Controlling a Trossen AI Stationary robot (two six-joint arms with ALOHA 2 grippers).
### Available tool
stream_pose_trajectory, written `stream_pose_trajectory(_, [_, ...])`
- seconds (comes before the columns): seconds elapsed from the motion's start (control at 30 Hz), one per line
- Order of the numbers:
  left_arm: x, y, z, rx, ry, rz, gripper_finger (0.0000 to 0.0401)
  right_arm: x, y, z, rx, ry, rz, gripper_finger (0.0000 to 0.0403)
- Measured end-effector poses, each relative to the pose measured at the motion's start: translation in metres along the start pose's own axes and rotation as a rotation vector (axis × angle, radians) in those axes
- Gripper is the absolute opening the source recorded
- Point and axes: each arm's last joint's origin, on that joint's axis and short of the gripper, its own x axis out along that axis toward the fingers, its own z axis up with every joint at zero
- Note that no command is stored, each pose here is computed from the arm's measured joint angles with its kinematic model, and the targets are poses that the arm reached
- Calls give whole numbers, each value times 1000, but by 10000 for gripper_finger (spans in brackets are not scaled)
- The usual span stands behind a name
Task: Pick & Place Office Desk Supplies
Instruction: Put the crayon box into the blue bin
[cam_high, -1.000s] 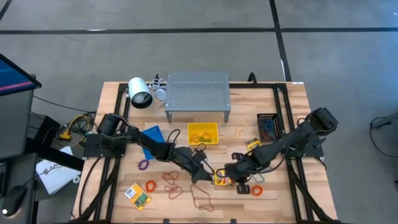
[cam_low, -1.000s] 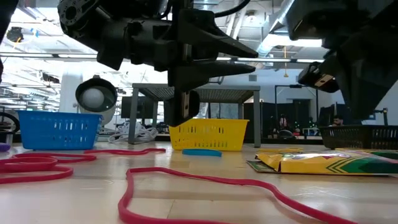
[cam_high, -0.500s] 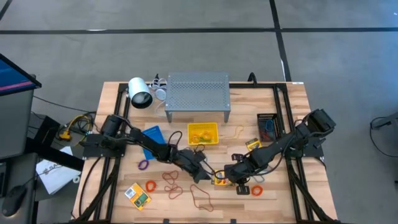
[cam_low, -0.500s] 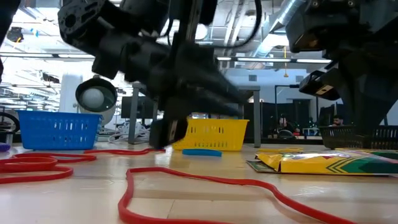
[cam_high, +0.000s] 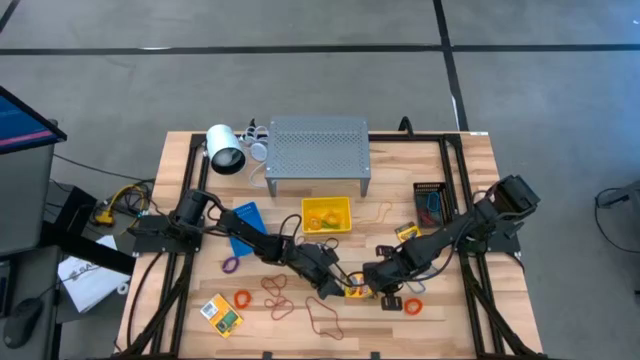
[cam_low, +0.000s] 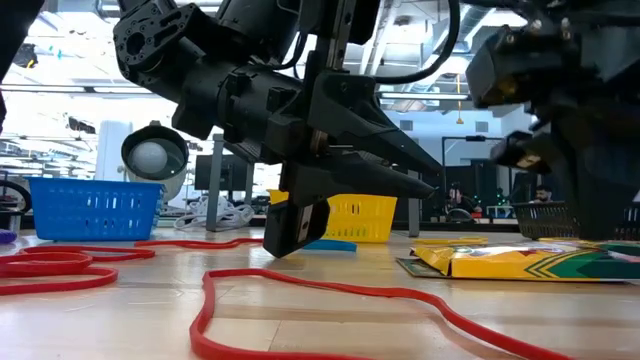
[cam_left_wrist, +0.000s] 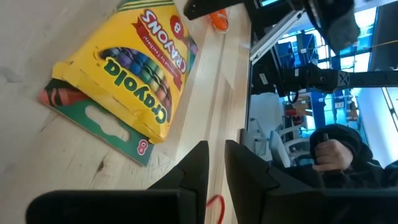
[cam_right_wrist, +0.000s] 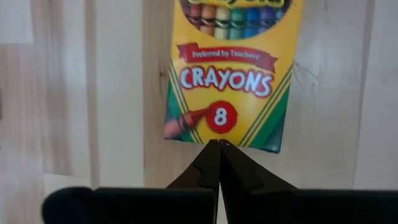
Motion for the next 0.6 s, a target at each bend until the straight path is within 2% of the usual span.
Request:
stream_pose_trajectory(0.1, [-1,4,0,-12,9,40,49,5,-4,-3,23,-6,26,0])
stream_pose_trajectory(0.3, [-2,8,4,-14,8,52,49,14,-10,-7,50,-40,86,0])
stream_pose_trajectory(0.6, [-9,15,-1,15,76,195,49,29,-18,2,52,-62,166,0])
